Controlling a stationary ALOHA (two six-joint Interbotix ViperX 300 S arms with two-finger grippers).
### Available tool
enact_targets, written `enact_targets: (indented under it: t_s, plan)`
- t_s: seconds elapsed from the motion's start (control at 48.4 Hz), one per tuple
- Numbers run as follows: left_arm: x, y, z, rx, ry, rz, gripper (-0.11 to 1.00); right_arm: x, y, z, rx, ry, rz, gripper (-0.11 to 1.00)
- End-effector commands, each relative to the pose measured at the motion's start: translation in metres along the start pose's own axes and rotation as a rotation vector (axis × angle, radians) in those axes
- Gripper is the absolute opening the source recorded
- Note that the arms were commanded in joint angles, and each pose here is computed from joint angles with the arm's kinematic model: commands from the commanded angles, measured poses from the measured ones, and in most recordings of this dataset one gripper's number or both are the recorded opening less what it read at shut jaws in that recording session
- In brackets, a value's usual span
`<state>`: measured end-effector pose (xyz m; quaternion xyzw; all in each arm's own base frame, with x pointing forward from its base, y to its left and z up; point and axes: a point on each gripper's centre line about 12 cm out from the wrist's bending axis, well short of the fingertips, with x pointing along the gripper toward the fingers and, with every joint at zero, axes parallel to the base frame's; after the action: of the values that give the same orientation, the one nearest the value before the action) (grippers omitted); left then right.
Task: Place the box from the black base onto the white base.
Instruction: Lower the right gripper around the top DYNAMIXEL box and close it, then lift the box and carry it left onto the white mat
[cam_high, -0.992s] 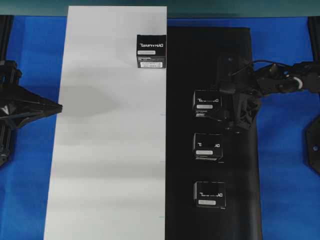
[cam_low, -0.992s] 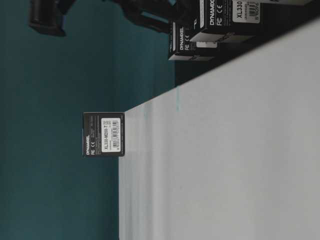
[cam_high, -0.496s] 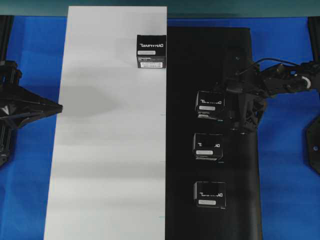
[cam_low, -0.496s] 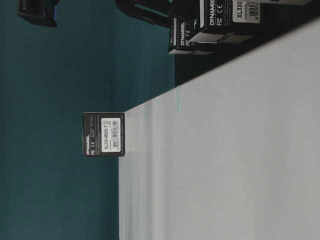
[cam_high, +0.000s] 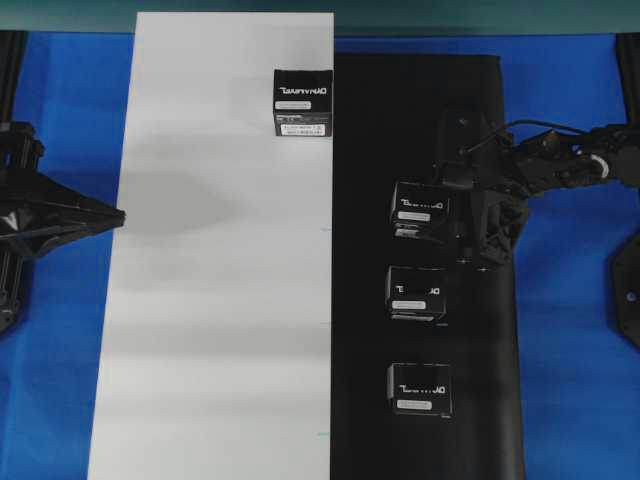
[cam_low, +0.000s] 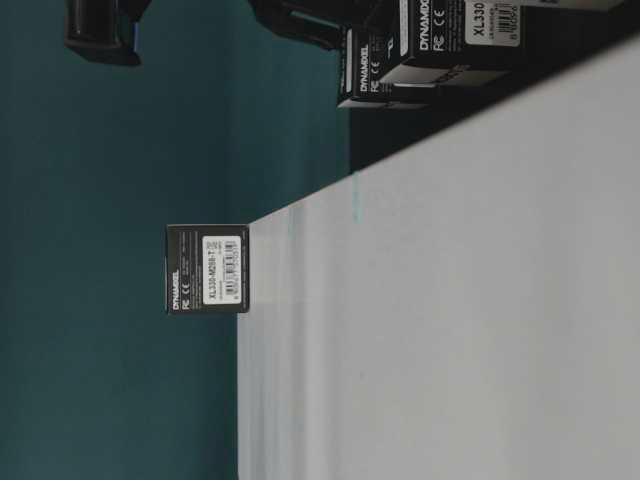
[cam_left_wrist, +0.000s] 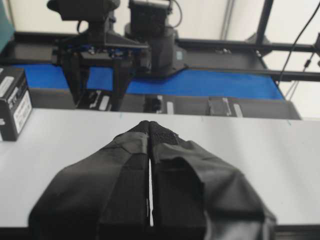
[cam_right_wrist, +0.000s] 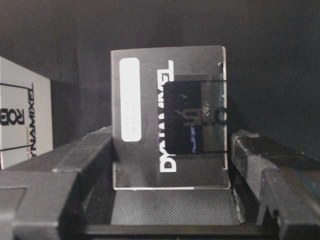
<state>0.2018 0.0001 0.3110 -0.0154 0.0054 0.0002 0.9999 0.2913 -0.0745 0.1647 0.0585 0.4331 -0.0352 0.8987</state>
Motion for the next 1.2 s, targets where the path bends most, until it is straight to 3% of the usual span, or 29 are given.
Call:
enact_targets:
  t_s: [0.0,0.207,0.455,0.827,1.178]
  plan:
    - [0.001,0.000,0.009,0.000,-0.023,-0.001,-0.03,0.000,0.001,0.004,-0.002,-0.009,0.001,0.58]
    - [0.001,-0.001,0.011,0.000,-0.029,-0.003,-0.03,-0.013,0.002,0.017,-0.005,-0.054,0.005,0.56]
    - [0.001,-0.001,0.010,0.002,-0.026,-0.003,-0.03,-0.034,0.007,0.034,-0.016,-0.041,0.070,0.56]
    - [0.001,-0.001,0.011,0.000,-0.029,-0.003,-0.03,-0.067,0.016,0.083,-0.062,-0.120,0.121,0.56]
    - [0.001,-0.001,0.010,0.000,-0.028,-0.003,-0.03,-0.070,0.030,0.114,-0.109,-0.150,0.159,0.56]
